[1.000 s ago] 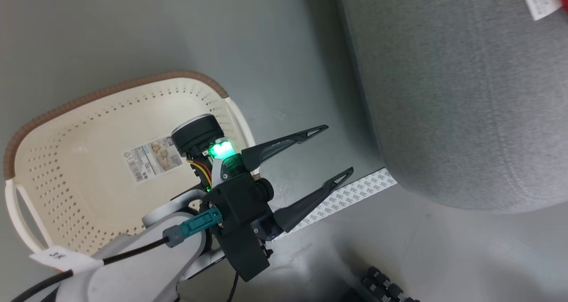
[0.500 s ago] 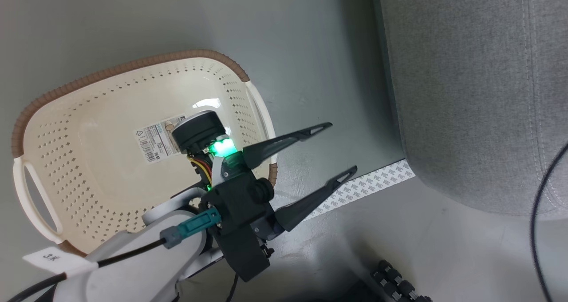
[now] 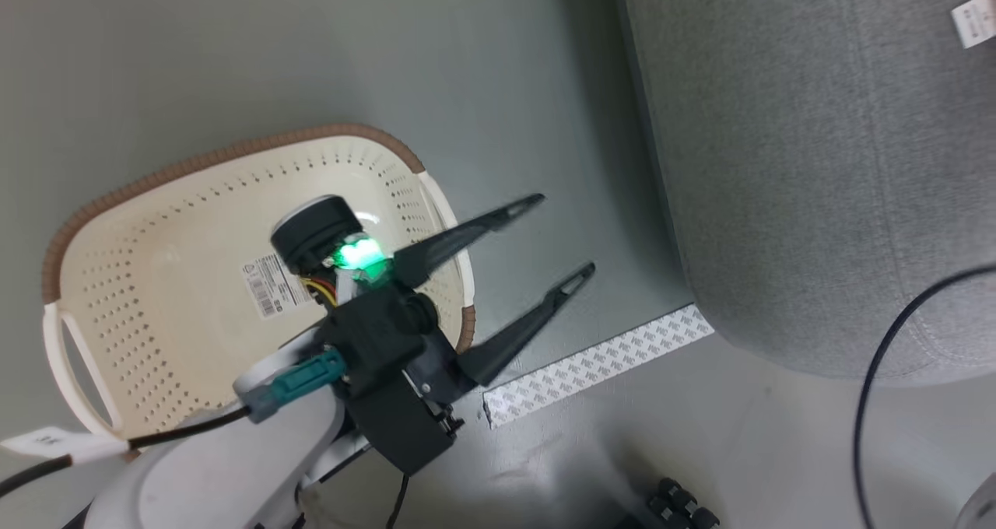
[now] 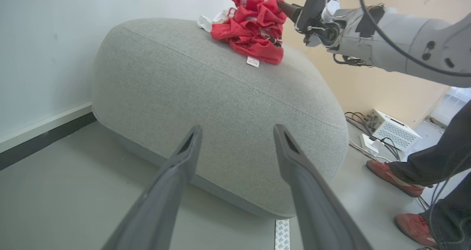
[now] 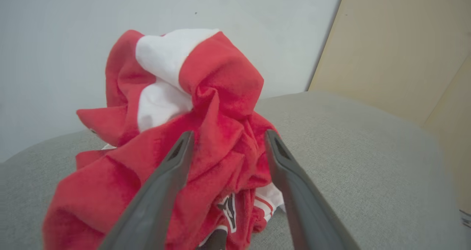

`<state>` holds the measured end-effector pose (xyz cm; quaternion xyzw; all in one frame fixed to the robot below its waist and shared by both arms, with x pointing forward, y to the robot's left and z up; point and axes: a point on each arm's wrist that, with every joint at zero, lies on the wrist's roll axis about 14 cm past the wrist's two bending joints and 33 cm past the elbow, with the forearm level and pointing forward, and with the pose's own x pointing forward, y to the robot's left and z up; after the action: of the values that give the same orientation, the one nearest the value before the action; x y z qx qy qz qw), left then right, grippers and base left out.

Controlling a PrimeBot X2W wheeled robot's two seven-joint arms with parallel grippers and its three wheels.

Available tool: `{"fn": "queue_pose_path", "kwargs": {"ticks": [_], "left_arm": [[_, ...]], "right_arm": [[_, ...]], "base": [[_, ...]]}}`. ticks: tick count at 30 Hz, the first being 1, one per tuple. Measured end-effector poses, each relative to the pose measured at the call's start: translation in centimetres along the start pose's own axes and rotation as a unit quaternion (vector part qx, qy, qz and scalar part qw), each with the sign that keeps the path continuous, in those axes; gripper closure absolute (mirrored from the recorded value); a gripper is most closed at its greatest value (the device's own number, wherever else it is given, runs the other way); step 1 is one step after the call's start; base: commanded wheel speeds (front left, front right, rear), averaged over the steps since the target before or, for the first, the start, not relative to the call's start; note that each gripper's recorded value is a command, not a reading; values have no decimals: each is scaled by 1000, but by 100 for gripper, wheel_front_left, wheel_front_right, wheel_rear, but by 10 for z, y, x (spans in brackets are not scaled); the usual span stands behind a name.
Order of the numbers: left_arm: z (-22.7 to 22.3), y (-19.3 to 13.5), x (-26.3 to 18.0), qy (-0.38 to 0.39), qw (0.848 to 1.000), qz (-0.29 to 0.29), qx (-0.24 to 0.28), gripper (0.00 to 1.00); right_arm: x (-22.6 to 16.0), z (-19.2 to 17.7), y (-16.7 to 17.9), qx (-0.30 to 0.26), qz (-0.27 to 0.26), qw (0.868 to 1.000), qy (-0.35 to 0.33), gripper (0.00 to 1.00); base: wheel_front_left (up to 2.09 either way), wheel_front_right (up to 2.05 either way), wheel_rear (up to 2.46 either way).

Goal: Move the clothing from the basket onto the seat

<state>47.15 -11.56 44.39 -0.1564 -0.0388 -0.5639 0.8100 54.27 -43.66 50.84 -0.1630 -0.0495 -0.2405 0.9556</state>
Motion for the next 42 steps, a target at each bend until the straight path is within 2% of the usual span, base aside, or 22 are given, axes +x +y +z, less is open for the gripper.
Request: {"fn": "queue_pose_path", "kwargs": {"ticks": [6,10,14,17,21,23,27,31,34,37,42], "left_arm": [[15,11,-6,-9,999,51,9,0],[21,25,-17,-2,994,105,11,0],[25,45,-35,8,983,183,6,0],[34,58,-51,9,970,241,4,0],[59,73,-77,-6,948,316,22,0],[67,75,-84,-14,943,332,22,0],[92,80,-120,-51,914,402,3,0],[116,84,-168,-68,879,470,29,0],[133,78,-201,-80,853,513,50,0],[153,60,-230,-98,833,539,74,0],[193,29,-252,-124,819,541,142,0]], "right_arm": [[-43,1,14,37,17,999,6,0],[-67,3,28,82,25,996,15,0],[-85,4,50,110,54,992,29,0],[-99,3,76,118,95,987,45,0],[-113,13,113,140,148,978,52,0],[-116,17,121,149,157,975,51,0],[-129,36,153,172,205,963,44,0],[-154,59,193,202,268,941,40,0],[-174,76,214,216,312,925,33,0],[-196,99,224,221,353,909,13,0],[-215,137,221,212,381,899,-41,0]], "base": [[0,0,0],[0,0,0],[0,0,0],[0,0,0],[0,0,0],[0,0,0],[0,0,0],[0,0,0],[0,0,0],[0,0,0],[0,0,0]]}}
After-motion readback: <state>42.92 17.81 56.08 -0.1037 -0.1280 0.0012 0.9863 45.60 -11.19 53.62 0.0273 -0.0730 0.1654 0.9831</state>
